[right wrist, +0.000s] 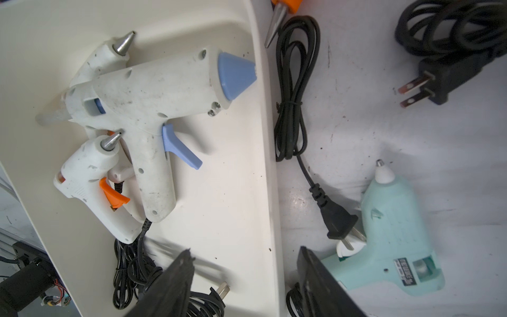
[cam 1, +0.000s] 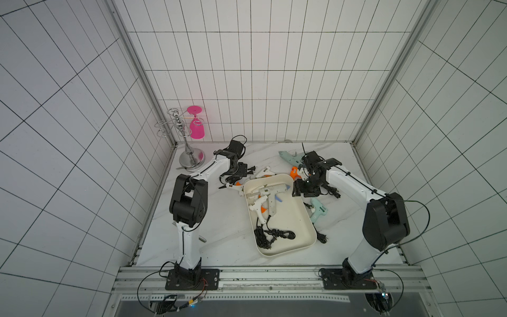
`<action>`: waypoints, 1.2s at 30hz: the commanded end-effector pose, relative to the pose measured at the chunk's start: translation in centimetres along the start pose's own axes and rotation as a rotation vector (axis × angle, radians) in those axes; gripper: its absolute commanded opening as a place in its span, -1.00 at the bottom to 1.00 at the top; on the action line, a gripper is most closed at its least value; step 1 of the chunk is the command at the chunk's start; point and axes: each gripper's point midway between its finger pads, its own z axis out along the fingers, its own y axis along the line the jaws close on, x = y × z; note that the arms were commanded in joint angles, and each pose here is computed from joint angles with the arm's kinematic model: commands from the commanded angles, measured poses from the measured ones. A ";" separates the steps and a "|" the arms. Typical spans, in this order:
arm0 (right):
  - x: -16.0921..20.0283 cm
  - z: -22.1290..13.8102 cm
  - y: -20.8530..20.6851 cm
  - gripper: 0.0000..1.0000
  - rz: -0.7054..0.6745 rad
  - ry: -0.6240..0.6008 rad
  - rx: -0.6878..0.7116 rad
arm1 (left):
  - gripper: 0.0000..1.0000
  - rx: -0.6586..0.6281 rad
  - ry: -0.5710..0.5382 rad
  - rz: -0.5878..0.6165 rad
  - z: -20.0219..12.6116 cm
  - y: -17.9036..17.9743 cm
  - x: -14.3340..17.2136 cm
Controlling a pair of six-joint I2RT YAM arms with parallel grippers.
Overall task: Put the hot melt glue gun into the storage box
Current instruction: Move the hot melt adhesive gun to the center of the board, then move the storage box to the center of the board.
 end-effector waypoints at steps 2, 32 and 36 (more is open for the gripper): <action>1.3 -0.1 -0.1 0.27 0.001 0.014 -0.024 | 0.95 -0.153 -0.117 0.181 -4.3 0.1 -0.8; 0.9 2.9 -7.6 -0.14 0.206 -0.057 0.297 | 0.87 -0.016 0.085 0.815 -2.6 -0.1 6.0; 1.1 1.9 -8.0 -0.12 0.215 -0.067 0.299 | 0.87 0.046 0.115 0.804 -0.9 -0.8 5.4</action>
